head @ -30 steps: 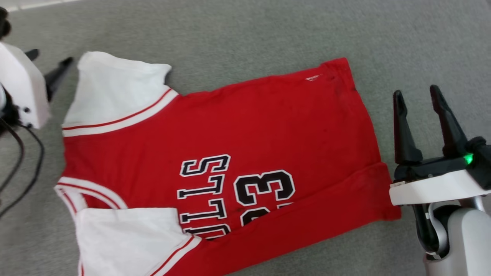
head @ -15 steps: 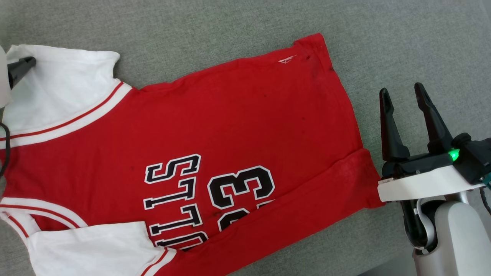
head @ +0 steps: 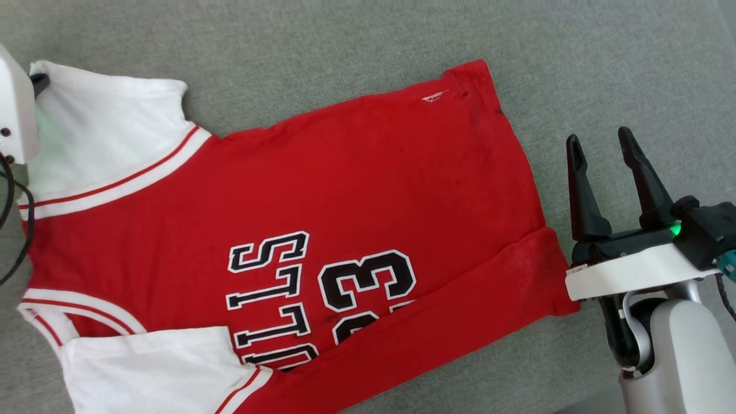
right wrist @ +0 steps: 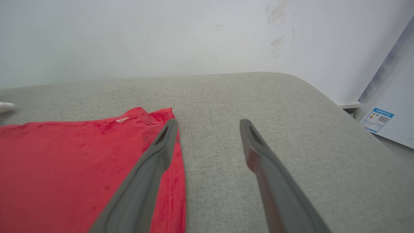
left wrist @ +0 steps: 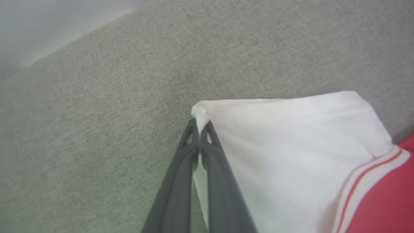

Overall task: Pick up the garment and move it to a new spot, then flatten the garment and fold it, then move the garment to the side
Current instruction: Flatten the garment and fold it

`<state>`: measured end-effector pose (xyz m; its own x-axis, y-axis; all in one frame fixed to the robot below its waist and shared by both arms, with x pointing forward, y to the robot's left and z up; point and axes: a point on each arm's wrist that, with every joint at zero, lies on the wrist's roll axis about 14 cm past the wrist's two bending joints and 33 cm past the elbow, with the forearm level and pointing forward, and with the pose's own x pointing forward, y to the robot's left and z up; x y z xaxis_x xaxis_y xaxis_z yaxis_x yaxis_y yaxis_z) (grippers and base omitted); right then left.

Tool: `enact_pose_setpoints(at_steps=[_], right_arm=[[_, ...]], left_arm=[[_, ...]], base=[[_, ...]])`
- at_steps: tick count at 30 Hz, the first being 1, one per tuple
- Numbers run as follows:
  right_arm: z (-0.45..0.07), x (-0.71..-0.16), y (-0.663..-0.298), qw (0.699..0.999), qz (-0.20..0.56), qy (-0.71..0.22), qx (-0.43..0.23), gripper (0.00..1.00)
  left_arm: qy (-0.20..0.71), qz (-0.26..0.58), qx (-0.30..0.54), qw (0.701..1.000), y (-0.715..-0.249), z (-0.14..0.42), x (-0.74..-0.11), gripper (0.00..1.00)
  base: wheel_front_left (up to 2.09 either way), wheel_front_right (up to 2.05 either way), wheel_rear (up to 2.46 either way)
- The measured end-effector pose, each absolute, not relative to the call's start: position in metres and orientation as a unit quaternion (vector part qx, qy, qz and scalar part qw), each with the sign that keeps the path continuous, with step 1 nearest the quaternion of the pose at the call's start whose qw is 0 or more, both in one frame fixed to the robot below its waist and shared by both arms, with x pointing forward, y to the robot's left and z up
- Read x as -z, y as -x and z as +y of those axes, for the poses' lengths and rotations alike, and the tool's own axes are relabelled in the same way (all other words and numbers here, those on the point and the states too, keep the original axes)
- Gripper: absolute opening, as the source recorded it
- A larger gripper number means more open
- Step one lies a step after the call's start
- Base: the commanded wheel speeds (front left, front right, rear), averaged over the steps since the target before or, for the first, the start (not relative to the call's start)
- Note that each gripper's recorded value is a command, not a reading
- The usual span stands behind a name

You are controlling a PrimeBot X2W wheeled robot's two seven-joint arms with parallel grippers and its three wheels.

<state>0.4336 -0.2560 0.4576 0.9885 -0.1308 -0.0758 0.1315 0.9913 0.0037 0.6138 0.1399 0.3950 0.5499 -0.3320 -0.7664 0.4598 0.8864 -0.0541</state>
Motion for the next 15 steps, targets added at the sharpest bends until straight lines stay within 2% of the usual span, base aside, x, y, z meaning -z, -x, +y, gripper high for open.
enact_pose_setpoints(at_steps=[9, 15], right_arm=[[-0.245, -0.471, -0.433, 0.998, 0.051, 0.006, 0.042, 1.0], [-0.237, -0.476, -0.436, 0.995, 0.094, 0.041, 0.003, 1.0]], left_arm=[[-0.078, 0.32, 0.254, 0.909, -0.604, 0.127, -0.46, 0.0], [-0.079, 0.259, 0.294, 0.917, -0.573, 0.114, -0.5, 0.0]], base=[[0.0, 0.0, 0.0], [0.0, 0.0, 0.0]])
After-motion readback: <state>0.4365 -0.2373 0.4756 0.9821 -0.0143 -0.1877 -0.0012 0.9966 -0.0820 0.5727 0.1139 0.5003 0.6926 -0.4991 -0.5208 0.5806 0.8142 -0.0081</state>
